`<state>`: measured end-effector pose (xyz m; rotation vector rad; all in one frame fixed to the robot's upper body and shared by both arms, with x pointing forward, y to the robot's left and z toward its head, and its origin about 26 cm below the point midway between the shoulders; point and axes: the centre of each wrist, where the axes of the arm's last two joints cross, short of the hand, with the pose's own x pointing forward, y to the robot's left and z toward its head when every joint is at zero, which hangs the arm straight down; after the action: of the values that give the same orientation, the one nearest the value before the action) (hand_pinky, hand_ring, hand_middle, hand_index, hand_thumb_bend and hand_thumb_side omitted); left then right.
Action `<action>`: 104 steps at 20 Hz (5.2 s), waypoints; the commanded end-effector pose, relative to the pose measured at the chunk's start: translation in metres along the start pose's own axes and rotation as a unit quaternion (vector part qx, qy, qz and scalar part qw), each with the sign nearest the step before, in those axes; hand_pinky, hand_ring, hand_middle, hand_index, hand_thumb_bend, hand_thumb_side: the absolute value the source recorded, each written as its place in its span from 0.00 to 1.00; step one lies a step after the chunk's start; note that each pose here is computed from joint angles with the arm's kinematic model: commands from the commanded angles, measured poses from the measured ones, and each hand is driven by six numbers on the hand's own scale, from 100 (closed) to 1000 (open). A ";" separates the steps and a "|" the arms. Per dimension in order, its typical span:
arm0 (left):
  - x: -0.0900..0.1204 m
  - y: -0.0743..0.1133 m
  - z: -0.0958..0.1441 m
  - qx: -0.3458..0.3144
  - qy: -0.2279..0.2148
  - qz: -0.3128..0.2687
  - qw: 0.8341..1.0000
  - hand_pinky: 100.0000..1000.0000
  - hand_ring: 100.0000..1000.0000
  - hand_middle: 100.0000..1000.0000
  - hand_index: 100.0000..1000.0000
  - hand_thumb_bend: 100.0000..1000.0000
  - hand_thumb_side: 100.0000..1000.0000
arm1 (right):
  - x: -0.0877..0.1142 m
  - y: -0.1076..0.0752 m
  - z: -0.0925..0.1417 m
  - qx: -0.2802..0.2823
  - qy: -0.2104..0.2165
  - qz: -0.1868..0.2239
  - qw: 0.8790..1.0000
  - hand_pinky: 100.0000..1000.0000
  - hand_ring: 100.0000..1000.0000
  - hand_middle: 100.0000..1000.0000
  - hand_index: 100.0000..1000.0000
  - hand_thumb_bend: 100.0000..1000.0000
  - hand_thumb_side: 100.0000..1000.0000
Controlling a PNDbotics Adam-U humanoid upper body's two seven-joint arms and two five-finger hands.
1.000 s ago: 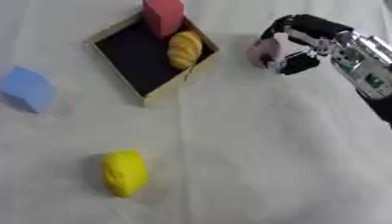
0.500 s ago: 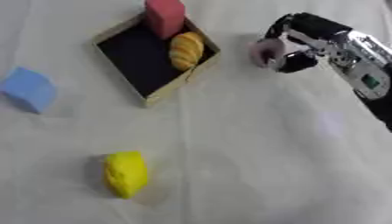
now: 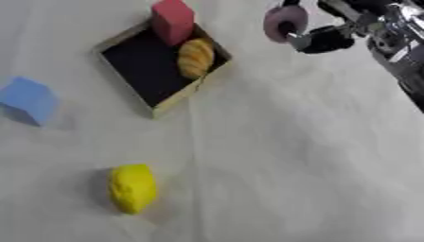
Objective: Pick up objects on the table and place them in the box.
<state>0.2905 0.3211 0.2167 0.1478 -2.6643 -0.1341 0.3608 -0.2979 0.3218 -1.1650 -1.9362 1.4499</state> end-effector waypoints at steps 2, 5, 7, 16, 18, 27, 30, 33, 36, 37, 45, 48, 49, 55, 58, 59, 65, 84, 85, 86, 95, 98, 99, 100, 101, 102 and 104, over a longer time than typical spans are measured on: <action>0.006 0.004 -0.006 -0.004 -0.011 -0.004 1.000 0.65 0.64 0.57 0.73 0.00 0.55 | 0.022 -0.035 0.003 -0.018 -0.029 -0.003 0.999 0.82 0.66 0.49 0.62 0.05 0.28; 0.006 0.004 -0.006 -0.004 -0.011 -0.004 1.000 0.65 0.65 0.57 0.73 0.00 0.55 | 0.038 -0.041 0.002 -0.009 -0.050 -0.015 0.999 0.82 0.66 0.48 0.61 0.02 0.28; 0.006 0.003 -0.007 -0.005 -0.012 -0.002 1.000 0.65 0.65 0.57 0.73 0.00 0.55 | 0.048 -0.045 -0.001 -0.005 -0.067 -0.024 0.997 0.82 0.66 0.48 0.61 0.01 0.26; 0.006 -0.001 -0.012 -0.013 -0.019 0.009 1.000 0.65 0.65 0.57 0.73 0.00 0.55 | 0.088 -0.041 -0.043 0.033 -0.142 -0.037 0.989 0.82 0.66 0.48 0.61 0.00 0.25; 0.006 -0.002 -0.013 -0.015 -0.020 0.011 1.000 0.65 0.65 0.57 0.73 0.00 0.55 | 0.090 -0.034 -0.054 0.040 -0.146 -0.038 0.988 0.82 0.66 0.49 0.62 0.00 0.24; 0.008 -0.007 -0.021 -0.021 -0.034 0.025 0.999 0.65 0.65 0.57 0.73 0.00 0.55 | 0.087 0.000 -0.090 0.055 -0.145 -0.055 0.986 0.83 0.68 0.51 0.63 0.00 0.20; 0.009 -0.009 -0.025 -0.025 -0.040 0.032 0.998 0.65 0.65 0.57 0.73 0.00 0.55 | 0.086 0.013 -0.100 0.062 -0.142 -0.045 0.987 0.82 0.70 0.53 0.65 0.00 0.22; 0.009 -0.011 -0.027 -0.028 -0.044 0.036 0.998 0.65 0.65 0.57 0.73 0.00 0.55 | 0.081 0.030 -0.109 0.076 -0.135 -0.036 0.987 0.82 0.71 0.55 0.66 0.00 0.22; 0.010 -0.012 -0.029 -0.030 -0.046 0.040 0.998 0.65 0.65 0.57 0.73 0.00 0.55 | 0.076 0.046 -0.113 0.103 -0.137 -0.028 0.985 0.83 0.75 0.58 0.69 0.01 0.23; 0.010 -0.012 -0.030 -0.031 -0.047 0.040 0.998 0.65 0.65 0.57 0.73 0.00 0.55 | 0.075 0.049 -0.113 0.112 -0.141 -0.027 0.983 0.84 0.76 0.60 0.71 0.02 0.23; 0.010 -0.012 -0.029 -0.029 -0.044 0.041 0.998 0.65 0.65 0.57 0.73 0.00 0.55 | 0.067 0.040 -0.111 0.137 -0.165 -0.031 0.976 0.86 0.83 0.73 0.84 0.03 0.05; 0.009 -0.011 -0.028 -0.027 -0.041 0.039 0.998 0.65 0.65 0.57 0.73 0.00 0.55 | 0.065 0.033 -0.107 0.129 -0.159 -0.033 0.978 0.86 0.84 0.74 0.84 0.03 0.05; 0.009 -0.010 -0.027 -0.026 -0.040 0.038 0.998 0.65 0.65 0.57 0.73 0.00 0.55 | 0.065 0.030 -0.106 0.125 -0.158 -0.034 0.979 0.86 0.83 0.74 0.84 0.03 0.05; 0.008 -0.009 -0.024 -0.024 -0.033 0.035 0.999 0.65 0.65 0.57 0.73 0.00 0.55 | 0.067 -0.001 -0.088 0.080 -0.166 -0.057 0.981 0.86 0.83 0.73 0.84 0.00 0.00; 0.008 -0.007 -0.022 -0.024 -0.029 0.029 0.999 0.65 0.65 0.57 0.73 0.00 0.55 | 0.074 -0.032 -0.063 0.025 -0.174 -0.081 0.981 0.86 0.81 0.71 0.83 0.00 0.00; 0.008 -0.006 -0.021 -0.026 -0.028 0.026 0.999 0.65 0.65 0.57 0.73 0.00 0.54 | 0.077 -0.043 -0.052 0.004 -0.174 -0.089 0.981 0.86 0.81 0.71 0.83 0.00 0.00; 0.014 0.004 -0.029 -0.062 -0.030 -0.037 0.997 0.65 0.65 0.57 0.73 0.00 0.51 | 0.078 -0.076 0.008 -0.060 -0.143 -0.112 0.982 0.87 0.81 0.71 0.82 0.00 0.00; 0.049 0.031 -0.079 -0.381 -0.016 -0.420 0.824 0.78 0.76 0.70 0.88 0.05 0.00 | 0.016 -0.057 0.073 -0.209 -0.101 -0.134 0.963 0.86 0.80 0.69 0.81 0.00 0.00; 0.048 0.035 -0.082 -0.401 -0.006 -0.437 0.805 0.80 0.78 0.72 0.89 0.11 0.00 | 0.015 -0.058 0.074 -0.214 -0.097 -0.132 0.963 0.86 0.79 0.69 0.81 0.00 0.00; 0.045 0.040 -0.085 -0.419 0.008 -0.449 0.789 0.80 0.79 0.72 0.89 0.13 0.01 | 0.013 -0.058 0.076 -0.219 -0.093 -0.131 0.962 0.86 0.79 0.69 0.81 0.00 0.00; 0.012 0.085 -0.113 -0.494 0.098 -0.474 0.722 0.86 0.85 0.77 0.86 0.37 0.00 | 0.012 -0.055 0.077 -0.231 -0.079 -0.137 0.960 0.86 0.78 0.67 0.80 0.00 0.00; 0.000 0.094 -0.118 -0.513 0.118 -0.473 0.707 0.88 0.86 0.78 0.87 0.43 0.00 | 0.013 -0.053 0.077 -0.228 -0.076 -0.138 0.961 0.86 0.78 0.67 0.79 0.00 0.00; -0.004 0.097 -0.119 -0.519 0.124 -0.473 0.702 0.88 0.86 0.79 0.87 0.45 0.00 | 0.013 -0.052 0.077 -0.228 -0.074 -0.139 0.961 0.86 0.78 0.67 0.79 0.00 0.00; -0.007 0.099 -0.121 -0.524 0.130 -0.473 0.696 0.88 0.86 0.79 0.87 0.46 0.00 | 0.013 -0.052 0.077 -0.228 -0.072 -0.140 0.961 0.86 0.78 0.67 0.79 0.00 0.00; -0.011 0.100 -0.121 -0.529 0.134 -0.474 0.692 0.88 0.86 0.79 0.87 0.47 0.01 | 0.013 -0.051 0.077 -0.227 -0.070 -0.140 0.961 0.86 0.78 0.67 0.79 0.00 0.00; -0.014 0.101 -0.122 -0.534 0.137 -0.473 0.687 0.88 0.87 0.79 0.88 0.48 0.01 | 0.013 -0.050 0.077 -0.227 -0.068 -0.141 0.961 0.86 0.78 0.67 0.79 0.00 0.00; -0.020 0.102 -0.123 -0.544 0.144 -0.472 0.679 0.89 0.87 0.80 0.88 0.50 0.02 | 0.013 -0.049 0.077 -0.227 -0.065 -0.143 0.961 0.86 0.77 0.67 0.79 0.00 0.00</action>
<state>0.3573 0.4106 0.3188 0.9582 -1.5528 -1.7392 0.2816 -0.3352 0.3310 -0.8971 -2.4850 0.9586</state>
